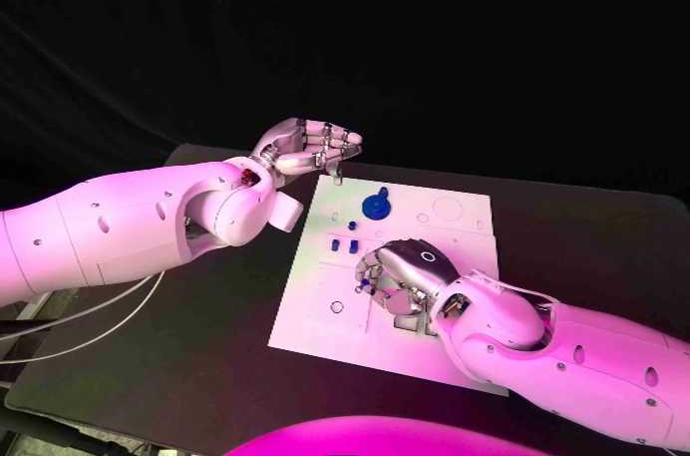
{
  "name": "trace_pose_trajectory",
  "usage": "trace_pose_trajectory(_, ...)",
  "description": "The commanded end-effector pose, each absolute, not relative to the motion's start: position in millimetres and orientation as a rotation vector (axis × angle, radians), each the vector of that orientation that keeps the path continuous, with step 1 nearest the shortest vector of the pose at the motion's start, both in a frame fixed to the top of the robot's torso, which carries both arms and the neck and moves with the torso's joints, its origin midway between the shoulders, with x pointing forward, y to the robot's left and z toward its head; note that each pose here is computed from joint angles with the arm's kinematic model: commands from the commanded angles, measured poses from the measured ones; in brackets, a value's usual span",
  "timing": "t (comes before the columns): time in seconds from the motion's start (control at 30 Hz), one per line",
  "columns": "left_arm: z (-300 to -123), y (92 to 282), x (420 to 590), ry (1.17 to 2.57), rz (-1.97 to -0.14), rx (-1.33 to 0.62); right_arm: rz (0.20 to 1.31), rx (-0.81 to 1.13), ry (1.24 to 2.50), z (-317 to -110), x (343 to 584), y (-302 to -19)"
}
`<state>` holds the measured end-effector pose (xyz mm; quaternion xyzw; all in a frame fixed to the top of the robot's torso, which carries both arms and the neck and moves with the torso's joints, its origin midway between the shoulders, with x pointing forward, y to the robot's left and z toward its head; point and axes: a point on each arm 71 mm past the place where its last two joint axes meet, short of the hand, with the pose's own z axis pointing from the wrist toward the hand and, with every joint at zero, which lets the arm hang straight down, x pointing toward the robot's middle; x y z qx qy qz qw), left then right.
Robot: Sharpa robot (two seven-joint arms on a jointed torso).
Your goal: Assemble the parts on the task board
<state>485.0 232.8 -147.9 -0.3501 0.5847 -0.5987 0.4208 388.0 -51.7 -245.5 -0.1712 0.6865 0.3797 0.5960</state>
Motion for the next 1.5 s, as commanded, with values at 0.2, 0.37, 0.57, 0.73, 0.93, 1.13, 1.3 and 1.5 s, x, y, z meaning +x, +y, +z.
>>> trace_pose_trajectory(0.2,-146.8,230.1,484.3,1.467,-1.522,-0.874,0.890,-0.415,1.602,-248,387,-48)
trace_pose_trajectory(0.37,-146.8,230.0,484.2,1.468,-1.522,-0.874,0.892,-0.416,1.605,-249,387,-47)
trace_pose_trajectory(0.57,-146.9,230.3,484.3,1.469,-1.521,-0.875,0.894,-0.420,1.613,-250,386,-47)
trace_pose_trajectory(0.73,-147.0,230.5,484.3,1.470,-1.520,-0.876,0.892,-0.424,1.621,-251,386,-47)
trace_pose_trajectory(0.93,-147.0,230.3,484.2,1.471,-1.521,-0.876,0.874,-0.437,1.645,-254,387,-46)
trace_pose_trajectory(1.13,-147.0,230.4,484.1,1.471,-1.520,-0.876,0.859,-0.452,1.666,-256,388,-45)
trace_pose_trajectory(1.3,-147.1,230.5,484.1,1.472,-1.520,-0.877,0.856,-0.461,1.675,-257,387,-43)
trace_pose_trajectory(1.5,-147.2,230.6,484.2,1.473,-1.519,-0.878,0.863,-0.465,1.673,-257,387,-42)
